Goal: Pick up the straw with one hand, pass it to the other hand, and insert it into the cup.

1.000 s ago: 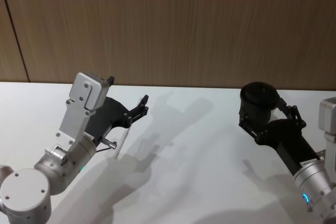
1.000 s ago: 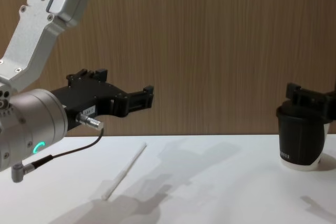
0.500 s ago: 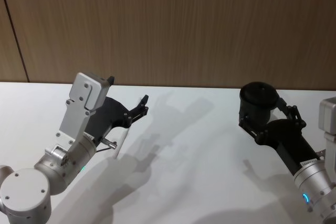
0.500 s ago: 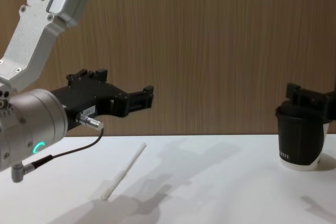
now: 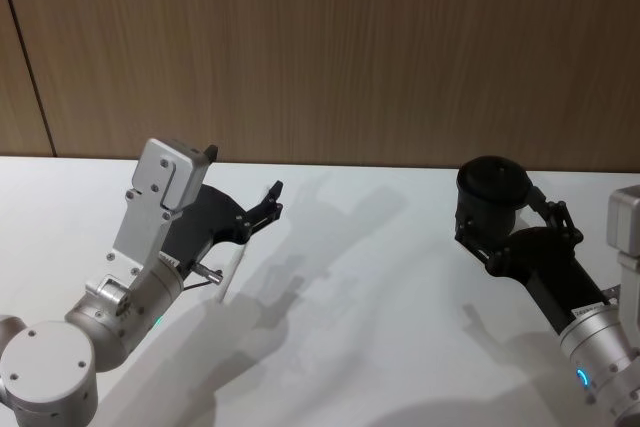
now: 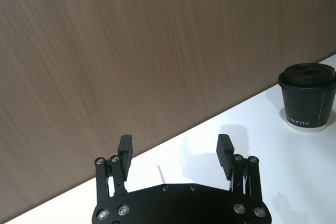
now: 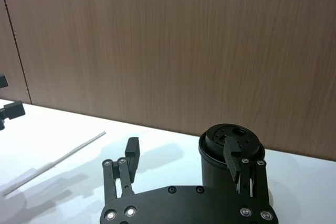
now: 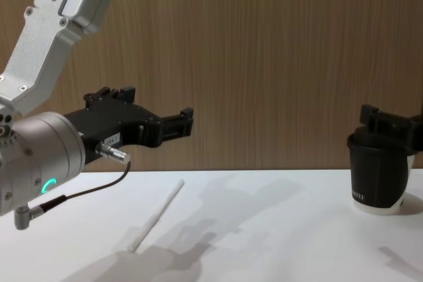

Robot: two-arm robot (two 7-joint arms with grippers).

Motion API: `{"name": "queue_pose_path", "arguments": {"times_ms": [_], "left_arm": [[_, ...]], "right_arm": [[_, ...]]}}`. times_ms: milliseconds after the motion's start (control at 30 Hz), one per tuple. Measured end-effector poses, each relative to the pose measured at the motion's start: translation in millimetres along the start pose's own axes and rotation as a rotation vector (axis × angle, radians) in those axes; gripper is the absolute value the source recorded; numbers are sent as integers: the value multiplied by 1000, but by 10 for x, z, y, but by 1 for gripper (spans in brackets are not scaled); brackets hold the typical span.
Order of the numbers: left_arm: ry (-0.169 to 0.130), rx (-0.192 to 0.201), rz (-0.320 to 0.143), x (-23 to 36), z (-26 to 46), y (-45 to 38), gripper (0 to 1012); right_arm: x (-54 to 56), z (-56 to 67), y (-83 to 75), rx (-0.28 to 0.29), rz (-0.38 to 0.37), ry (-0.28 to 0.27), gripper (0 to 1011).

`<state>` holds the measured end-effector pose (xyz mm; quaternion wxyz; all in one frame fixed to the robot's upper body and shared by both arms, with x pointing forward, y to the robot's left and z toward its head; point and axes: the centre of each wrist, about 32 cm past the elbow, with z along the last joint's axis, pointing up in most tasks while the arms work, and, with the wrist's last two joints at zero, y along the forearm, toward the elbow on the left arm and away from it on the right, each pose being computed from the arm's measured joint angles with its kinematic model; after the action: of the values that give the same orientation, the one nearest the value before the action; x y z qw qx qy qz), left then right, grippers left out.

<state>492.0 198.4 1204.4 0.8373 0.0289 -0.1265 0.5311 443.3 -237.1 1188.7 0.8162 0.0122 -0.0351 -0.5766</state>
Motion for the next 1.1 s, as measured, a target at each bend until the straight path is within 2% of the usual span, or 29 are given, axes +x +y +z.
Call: {"name": "queue_pose_path", "arguments": {"times_ms": [1100], "left_arm": [[0, 0, 0, 0, 0, 0, 1003]], "right_arm": [[0, 0, 0, 0, 0, 0, 1001]]}}
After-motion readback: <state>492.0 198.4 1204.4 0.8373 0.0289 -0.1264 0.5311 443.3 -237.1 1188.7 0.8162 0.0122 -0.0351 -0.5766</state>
